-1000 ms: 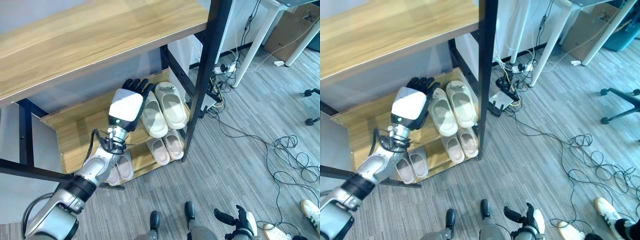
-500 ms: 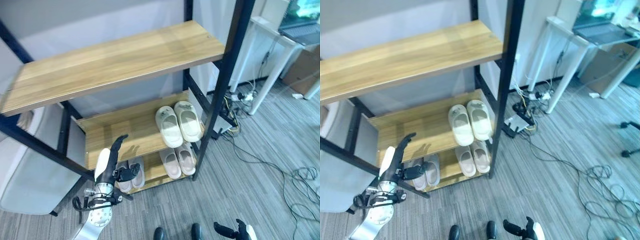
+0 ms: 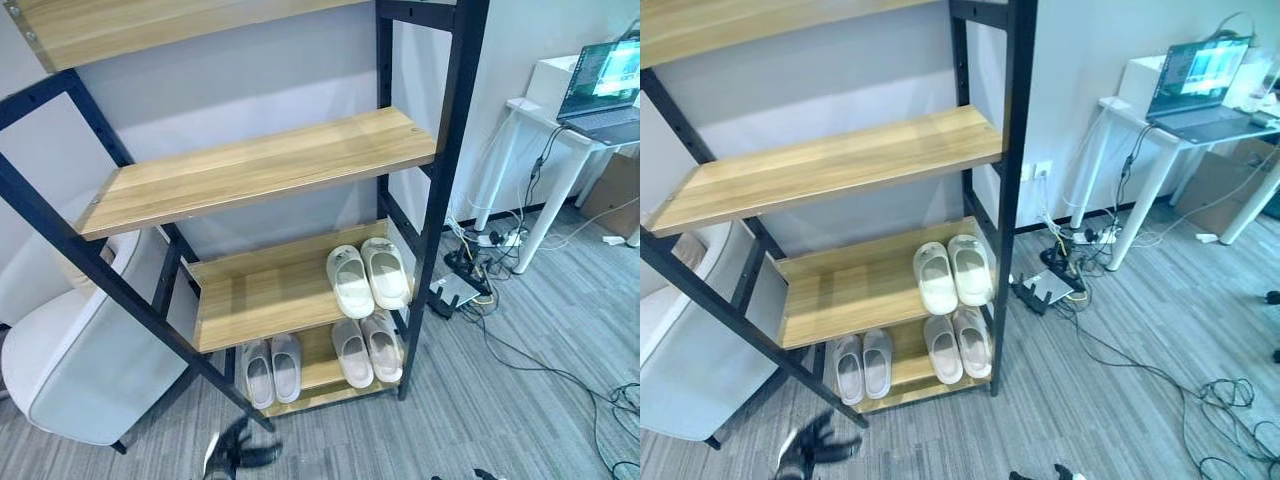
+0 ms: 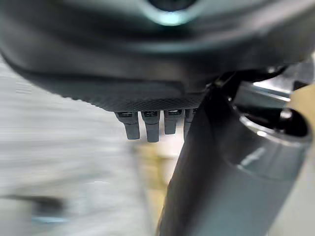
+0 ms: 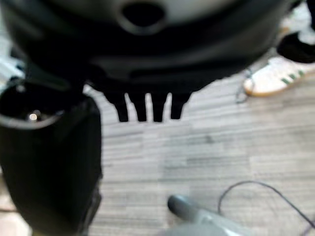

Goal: Arrange the slippers neatly on the shoe rack.

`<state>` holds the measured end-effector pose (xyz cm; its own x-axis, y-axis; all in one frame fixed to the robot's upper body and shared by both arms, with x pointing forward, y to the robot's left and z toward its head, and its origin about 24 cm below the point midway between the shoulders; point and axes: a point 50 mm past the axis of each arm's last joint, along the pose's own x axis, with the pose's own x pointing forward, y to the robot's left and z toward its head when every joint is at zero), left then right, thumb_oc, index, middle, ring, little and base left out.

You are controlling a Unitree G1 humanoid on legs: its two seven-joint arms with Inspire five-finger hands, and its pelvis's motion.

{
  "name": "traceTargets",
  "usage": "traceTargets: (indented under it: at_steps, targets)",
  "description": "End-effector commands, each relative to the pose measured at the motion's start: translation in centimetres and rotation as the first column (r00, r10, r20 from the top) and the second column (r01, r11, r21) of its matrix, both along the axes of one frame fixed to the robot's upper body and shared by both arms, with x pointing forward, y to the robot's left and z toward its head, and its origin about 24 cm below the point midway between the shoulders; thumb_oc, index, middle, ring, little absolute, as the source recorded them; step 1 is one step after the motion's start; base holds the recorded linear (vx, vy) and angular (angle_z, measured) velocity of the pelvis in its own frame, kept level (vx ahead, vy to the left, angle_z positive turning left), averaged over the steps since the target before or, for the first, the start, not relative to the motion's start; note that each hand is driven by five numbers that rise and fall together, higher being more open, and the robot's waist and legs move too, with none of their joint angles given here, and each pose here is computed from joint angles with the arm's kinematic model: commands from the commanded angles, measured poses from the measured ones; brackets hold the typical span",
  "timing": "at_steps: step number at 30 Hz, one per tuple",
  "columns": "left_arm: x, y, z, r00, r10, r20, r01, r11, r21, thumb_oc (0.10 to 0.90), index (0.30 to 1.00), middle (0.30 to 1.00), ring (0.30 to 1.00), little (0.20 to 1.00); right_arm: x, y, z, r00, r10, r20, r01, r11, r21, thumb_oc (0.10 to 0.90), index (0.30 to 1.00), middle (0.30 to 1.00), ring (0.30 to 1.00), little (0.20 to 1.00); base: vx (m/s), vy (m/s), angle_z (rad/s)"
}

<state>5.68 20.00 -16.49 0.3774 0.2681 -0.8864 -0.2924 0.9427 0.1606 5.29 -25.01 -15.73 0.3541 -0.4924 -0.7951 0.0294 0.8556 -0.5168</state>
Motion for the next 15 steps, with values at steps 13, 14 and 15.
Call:
traceTargets:
  at_steps: [13,14,15]
  targets:
    - [-1.6,3.5,-0.4,0.972,0.046,-0.229,0.003,0.978,0.211,0.8,0.9,0.9,0.9,0.9,0.6,2.4,-0.9,0.991,-0.133,-0.013,0.133,0.984,0.12,0.8,0.9,0.9,0.9,0.9,0.0,-0.001,0.0]
    - [-1.4,3.2,-0.4,0.972,0.035,-0.233,0.014,0.978,0.206,0.8,0.9,0.9,0.9,0.9,0.8,2.7,-1.0,0.992,-0.128,-0.014,0.129,0.983,0.129,0.8,0.9,0.9,0.9,0.9,0.0,0.0,0.0]
    - [-1.6,3.1,-0.5,0.968,0.027,-0.248,0.026,0.978,0.209,0.8,0.9,0.9,0.9,0.9,1.0,2.7,-1.0,0.992,-0.126,-0.013,0.126,0.983,0.135,0.8,0.9,0.9,0.9,0.9,0.0,0.0,0.0]
